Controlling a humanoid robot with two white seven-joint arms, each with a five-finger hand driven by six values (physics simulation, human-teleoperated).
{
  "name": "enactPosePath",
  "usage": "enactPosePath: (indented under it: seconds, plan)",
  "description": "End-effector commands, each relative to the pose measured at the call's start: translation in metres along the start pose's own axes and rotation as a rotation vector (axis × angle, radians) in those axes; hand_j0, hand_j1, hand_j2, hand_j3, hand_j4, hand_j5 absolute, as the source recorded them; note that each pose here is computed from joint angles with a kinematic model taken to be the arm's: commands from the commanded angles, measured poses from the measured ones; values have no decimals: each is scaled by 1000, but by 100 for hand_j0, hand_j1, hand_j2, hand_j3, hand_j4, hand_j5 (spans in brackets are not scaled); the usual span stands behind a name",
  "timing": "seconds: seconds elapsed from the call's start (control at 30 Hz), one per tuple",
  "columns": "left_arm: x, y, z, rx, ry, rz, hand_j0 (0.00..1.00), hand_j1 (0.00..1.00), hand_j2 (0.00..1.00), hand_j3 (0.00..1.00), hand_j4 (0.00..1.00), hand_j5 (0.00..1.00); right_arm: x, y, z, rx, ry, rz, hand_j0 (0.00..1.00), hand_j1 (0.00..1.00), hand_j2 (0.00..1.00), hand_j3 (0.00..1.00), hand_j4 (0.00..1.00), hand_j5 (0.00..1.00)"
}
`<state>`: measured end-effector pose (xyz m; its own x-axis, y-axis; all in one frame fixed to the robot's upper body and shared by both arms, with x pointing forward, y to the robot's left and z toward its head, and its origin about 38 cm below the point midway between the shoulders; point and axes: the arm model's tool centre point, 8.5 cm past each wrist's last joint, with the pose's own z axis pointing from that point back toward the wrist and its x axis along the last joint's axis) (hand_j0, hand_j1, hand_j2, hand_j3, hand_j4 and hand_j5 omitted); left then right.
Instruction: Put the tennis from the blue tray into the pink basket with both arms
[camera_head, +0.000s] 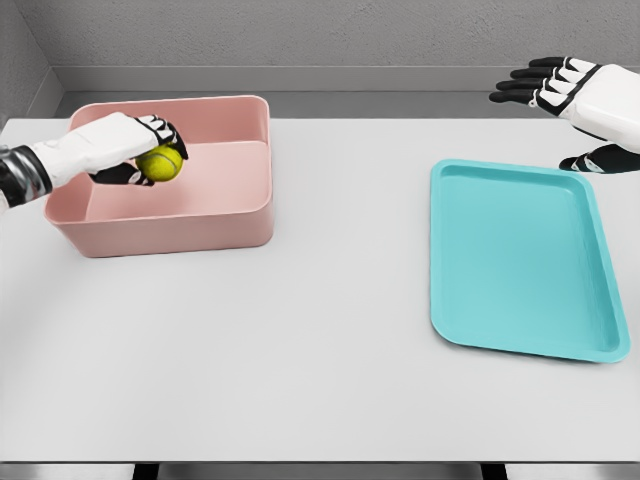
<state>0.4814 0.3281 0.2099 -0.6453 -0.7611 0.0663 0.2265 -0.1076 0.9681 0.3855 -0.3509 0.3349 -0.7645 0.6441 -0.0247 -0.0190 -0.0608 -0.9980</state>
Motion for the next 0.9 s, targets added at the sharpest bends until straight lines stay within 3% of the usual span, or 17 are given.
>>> enactPosePath:
  seconds: [0.0, 0.03, 0.1, 0.33, 0.47, 0.53, 0.63, 0.73, 0.87]
  plan:
    - [-2, -3, -1, 1, 8, 12, 71, 71, 71, 71, 71, 71, 0, -1, 0, -4, 1, -4, 100, 100, 100, 100, 100, 100]
    - [-1, -2, -2, 1, 6, 11, 93, 93, 93, 93, 93, 93, 0, 0, 0, -3, 1, -5, 100, 100, 100, 100, 100, 100]
    - [-2, -2, -2, 2, 7, 12, 100, 100, 100, 100, 100, 100, 0, 0, 0, -2, 0, -6, 100, 100, 100, 100, 100, 100]
    - [-3, 1, 0, 6, 10, 10, 100, 100, 100, 100, 100, 100, 0, 0, 0, -3, 0, -4, 100, 100, 100, 100, 100, 100]
    - [4, 15, 5, 121, -62, 133, 100, 100, 100, 100, 100, 100, 0, 0, 0, -3, 1, -5, 100, 100, 100, 100, 100, 100]
    - [12, 30, 9, 159, -96, 116, 100, 100, 100, 100, 100, 100, 0, 0, 1, -1, 0, -5, 100, 100, 100, 100, 100, 100]
    - [28, 48, 25, 169, -138, 35, 100, 100, 100, 100, 100, 100, 0, 0, 0, -2, 0, -6, 100, 100, 100, 100, 100, 100]
    - [12, 51, 50, 239, -87, 86, 100, 100, 100, 100, 100, 100, 0, -1, 1, -5, 1, -4, 100, 100, 100, 100, 100, 100]
    - [2, 50, 66, 252, -54, 102, 100, 100, 100, 100, 100, 100, 0, -1, 1, -4, 2, -3, 100, 100, 100, 100, 100, 100]
